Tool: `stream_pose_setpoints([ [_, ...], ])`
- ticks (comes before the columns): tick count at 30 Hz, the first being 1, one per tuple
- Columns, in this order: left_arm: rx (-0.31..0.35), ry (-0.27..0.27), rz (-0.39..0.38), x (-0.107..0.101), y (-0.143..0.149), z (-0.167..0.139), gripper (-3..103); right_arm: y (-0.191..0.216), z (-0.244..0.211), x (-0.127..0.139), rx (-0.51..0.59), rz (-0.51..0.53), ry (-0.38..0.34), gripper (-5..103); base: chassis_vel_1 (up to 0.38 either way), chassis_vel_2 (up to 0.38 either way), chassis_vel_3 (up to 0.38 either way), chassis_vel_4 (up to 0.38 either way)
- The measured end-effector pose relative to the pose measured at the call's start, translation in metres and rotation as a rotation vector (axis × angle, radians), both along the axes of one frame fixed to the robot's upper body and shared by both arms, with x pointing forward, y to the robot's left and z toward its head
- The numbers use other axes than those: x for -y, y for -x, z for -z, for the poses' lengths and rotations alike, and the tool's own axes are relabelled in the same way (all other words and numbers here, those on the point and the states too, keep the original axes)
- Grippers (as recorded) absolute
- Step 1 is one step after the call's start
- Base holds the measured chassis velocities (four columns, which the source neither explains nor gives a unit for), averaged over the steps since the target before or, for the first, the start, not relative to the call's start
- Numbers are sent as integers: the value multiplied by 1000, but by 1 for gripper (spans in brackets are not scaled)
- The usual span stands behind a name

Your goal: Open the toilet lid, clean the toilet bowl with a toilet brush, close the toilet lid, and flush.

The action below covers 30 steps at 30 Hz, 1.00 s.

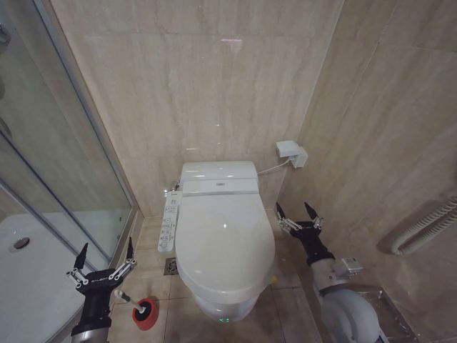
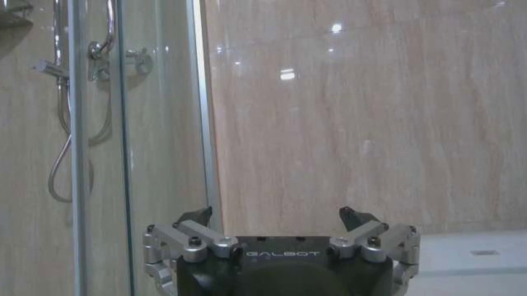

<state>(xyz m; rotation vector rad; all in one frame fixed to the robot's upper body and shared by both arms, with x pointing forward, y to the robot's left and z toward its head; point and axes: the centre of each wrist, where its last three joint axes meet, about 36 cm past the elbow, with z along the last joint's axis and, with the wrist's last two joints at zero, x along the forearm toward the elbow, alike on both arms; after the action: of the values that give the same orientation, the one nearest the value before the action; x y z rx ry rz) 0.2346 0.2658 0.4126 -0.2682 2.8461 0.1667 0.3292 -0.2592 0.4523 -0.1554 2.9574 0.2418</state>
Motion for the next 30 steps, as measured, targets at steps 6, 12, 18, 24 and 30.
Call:
stream_pose_setpoints([
  [6,0,0,0,0,0,0,100,7,-9,-1,14,-6,4,100,0,0,0,0],
  [12,0,0,0,0,0,0,100,11,-10,-3,13,-5,1,100,0,0,0,0],
  [18,0,0,0,0,0,0,100,13,-10,-4,9,-6,4,100,0,0,0,0],
  [24,0,0,0,0,0,0,100,13,-10,-4,6,-9,8,100,0,0,0,0],
  [30,0,0,0,0,0,0,100,13,-12,-4,6,-11,11,100,0,0,0,0],
])
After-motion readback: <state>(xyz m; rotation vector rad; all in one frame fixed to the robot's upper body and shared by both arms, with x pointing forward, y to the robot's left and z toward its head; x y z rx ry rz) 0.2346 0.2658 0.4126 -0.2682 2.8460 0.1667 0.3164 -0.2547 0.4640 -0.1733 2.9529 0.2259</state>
